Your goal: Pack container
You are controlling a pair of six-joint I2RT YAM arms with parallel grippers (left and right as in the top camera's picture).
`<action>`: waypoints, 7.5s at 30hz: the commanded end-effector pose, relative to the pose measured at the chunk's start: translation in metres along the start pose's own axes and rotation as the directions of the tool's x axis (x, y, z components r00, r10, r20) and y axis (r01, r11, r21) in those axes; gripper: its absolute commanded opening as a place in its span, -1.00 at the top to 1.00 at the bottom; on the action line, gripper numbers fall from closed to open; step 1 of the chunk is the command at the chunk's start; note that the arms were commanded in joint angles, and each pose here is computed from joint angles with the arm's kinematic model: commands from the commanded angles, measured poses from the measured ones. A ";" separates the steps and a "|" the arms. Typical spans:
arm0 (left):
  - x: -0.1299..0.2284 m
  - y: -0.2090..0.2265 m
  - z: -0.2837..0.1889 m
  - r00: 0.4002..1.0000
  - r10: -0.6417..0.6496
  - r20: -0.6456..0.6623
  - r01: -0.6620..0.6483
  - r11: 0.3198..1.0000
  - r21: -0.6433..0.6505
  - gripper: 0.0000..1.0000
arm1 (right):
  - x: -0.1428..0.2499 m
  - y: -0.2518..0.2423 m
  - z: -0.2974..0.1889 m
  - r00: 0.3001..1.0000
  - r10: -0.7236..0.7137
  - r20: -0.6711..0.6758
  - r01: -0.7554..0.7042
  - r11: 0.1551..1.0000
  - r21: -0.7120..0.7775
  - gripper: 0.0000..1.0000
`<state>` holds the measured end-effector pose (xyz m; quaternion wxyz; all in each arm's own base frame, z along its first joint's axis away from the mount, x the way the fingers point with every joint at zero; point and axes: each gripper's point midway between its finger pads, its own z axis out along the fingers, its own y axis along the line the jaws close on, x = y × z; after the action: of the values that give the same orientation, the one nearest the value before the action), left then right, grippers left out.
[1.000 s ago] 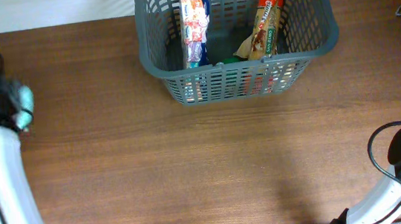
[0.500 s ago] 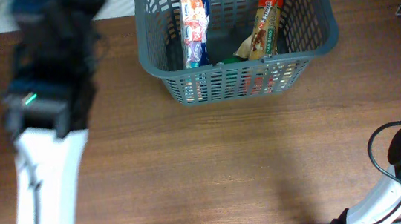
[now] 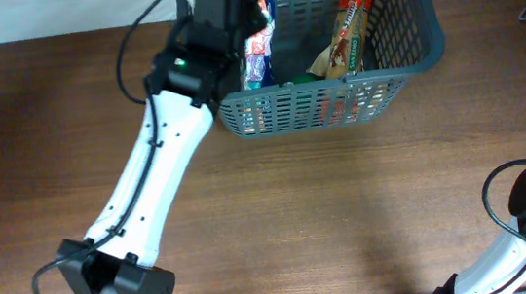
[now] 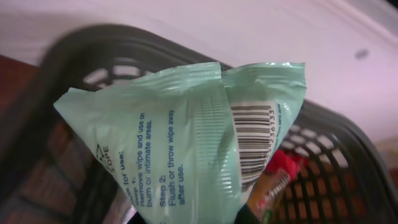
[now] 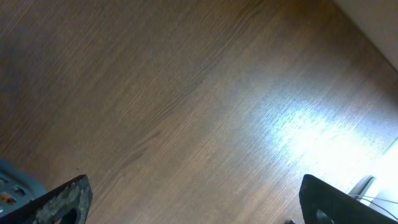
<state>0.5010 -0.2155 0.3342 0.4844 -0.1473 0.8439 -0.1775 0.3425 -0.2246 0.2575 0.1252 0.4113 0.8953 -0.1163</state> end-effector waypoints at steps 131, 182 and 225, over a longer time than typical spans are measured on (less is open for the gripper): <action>0.133 0.238 -0.255 0.917 0.380 0.120 -0.375 0.925 -0.066 -0.99 | 0.000 -0.003 -0.001 1.000 0.018 0.002 -0.018 1.000 -0.001 -0.98; 0.208 0.290 -0.174 0.806 0.567 0.171 -0.562 0.823 -0.080 -0.99 | 0.000 -0.003 -0.001 1.000 0.018 0.002 -0.018 1.000 -0.001 -0.98; 0.204 0.303 -0.177 0.808 0.570 0.147 -0.549 0.820 -0.159 -0.99 | 0.000 -0.003 -0.001 1.000 0.018 0.002 -0.018 1.000 -0.001 -0.98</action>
<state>0.2250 -0.0054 0.1273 0.5822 0.0638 0.8102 0.0241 0.3425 -0.2246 0.2575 0.1252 0.4112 0.8954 -0.1163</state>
